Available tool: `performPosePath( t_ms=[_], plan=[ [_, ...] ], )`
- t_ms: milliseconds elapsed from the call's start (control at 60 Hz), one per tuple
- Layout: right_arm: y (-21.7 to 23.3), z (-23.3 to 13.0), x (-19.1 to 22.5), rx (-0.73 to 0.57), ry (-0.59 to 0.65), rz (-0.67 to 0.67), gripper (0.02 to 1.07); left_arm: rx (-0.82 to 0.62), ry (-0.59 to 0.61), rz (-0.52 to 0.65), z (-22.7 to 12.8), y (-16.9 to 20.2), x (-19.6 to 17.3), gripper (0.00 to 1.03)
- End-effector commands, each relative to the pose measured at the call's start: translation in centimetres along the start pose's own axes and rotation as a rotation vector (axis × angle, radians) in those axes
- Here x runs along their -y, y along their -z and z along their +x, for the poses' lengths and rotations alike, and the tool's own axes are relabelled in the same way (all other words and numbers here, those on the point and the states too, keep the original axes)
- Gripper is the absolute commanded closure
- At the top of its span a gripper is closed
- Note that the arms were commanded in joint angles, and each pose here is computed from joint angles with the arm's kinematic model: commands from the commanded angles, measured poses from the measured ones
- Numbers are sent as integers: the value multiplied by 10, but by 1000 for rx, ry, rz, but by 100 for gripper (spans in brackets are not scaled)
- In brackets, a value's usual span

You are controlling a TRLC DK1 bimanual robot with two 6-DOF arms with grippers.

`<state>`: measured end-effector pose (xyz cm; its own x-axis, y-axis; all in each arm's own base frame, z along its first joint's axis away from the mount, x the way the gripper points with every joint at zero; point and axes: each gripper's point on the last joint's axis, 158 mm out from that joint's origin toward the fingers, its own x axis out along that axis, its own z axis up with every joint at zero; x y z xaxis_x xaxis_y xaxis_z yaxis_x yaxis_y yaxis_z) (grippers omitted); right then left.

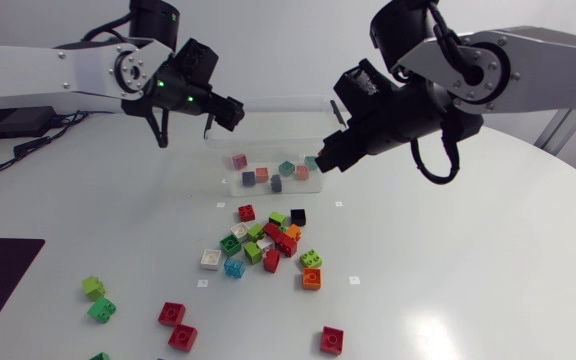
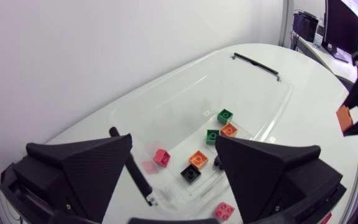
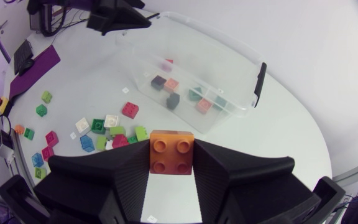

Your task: Place the duplo bricks in the container

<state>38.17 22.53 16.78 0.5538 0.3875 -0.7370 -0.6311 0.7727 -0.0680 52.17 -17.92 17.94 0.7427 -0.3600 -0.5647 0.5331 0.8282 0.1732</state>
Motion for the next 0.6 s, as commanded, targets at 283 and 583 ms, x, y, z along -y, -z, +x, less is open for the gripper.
performPosePath(
  t_ms=[283,583],
  plan=[
    [-63,24,28,115,30,35,75,-86,33,148,-70,65,-5,6],
    [-91,53,45,165,64,67,75,-200,123,273,-74,129,15,6]
  ],
)
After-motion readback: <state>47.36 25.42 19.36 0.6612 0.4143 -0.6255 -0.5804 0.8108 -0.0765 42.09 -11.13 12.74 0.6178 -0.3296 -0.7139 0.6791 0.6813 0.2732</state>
